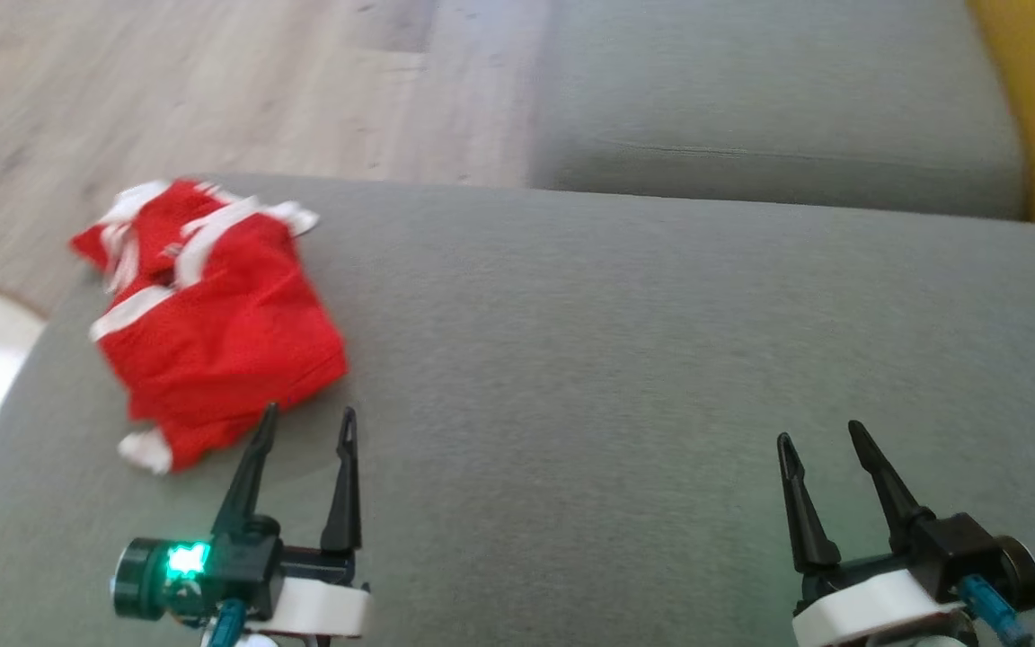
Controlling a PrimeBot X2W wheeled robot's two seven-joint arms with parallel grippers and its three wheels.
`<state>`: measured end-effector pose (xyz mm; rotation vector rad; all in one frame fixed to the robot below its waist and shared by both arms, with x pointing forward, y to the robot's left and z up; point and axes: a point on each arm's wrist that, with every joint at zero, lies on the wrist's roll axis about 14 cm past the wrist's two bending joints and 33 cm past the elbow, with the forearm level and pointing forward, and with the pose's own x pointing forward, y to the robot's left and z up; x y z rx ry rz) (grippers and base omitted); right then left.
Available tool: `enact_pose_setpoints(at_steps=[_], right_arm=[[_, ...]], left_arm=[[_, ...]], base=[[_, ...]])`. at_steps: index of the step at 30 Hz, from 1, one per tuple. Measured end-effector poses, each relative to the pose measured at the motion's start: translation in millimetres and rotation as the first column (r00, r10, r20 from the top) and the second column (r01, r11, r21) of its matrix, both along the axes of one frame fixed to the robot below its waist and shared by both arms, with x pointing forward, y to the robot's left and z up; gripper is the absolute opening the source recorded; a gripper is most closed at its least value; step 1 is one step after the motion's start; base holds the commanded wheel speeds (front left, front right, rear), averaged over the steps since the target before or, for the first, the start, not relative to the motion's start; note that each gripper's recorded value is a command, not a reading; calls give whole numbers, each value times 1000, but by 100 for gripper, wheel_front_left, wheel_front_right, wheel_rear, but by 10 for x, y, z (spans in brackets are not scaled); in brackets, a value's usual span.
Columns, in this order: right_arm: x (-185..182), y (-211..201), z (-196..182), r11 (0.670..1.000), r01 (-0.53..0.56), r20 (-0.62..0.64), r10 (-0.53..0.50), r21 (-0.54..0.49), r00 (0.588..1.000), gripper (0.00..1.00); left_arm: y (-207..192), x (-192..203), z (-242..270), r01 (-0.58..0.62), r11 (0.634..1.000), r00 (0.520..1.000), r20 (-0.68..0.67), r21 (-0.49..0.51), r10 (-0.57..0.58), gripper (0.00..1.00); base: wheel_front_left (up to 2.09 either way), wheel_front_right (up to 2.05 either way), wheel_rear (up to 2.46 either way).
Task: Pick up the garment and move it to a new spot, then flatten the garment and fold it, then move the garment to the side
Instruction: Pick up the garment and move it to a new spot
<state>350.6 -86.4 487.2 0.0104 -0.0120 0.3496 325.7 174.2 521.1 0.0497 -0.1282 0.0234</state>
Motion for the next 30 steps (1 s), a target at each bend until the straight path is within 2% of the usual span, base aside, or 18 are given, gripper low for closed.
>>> enact_pose_setpoints(at_steps=[5, 11, 19, 25, 30], right_arm=[[79, 293, -30, 996, -89, -14, 89, 6, 996, 100], [141, 699, -88, 977, -212, -31, 212, -3, 977, 100], [177, 905, -196, 961, -277, -54, 275, -23, 960, 100], [277, 910, -365, 954, -292, -79, 287, -67, 955, 100], [561, 798, -510, 952, -289, -86, 281, -106, 956, 100]], left_arm=[[384, -176, -37, -131, 991, 991, -10, 30, 131, 100], [829, -472, -75, -297, 954, 954, -20, 35, 298, 100], [1101, -634, -92, -394, 917, 918, -32, 55, 396, 100], [1309, -349, 24, -381, 921, 923, -20, 86, 384, 100], [1533, 221, 164, -345, 939, 939, -9, 7, 345, 100]], base=[[0, 0, 0], [0, 0, 0], [0, 0, 0], [0, 0, 0], [0, 0, 0]])
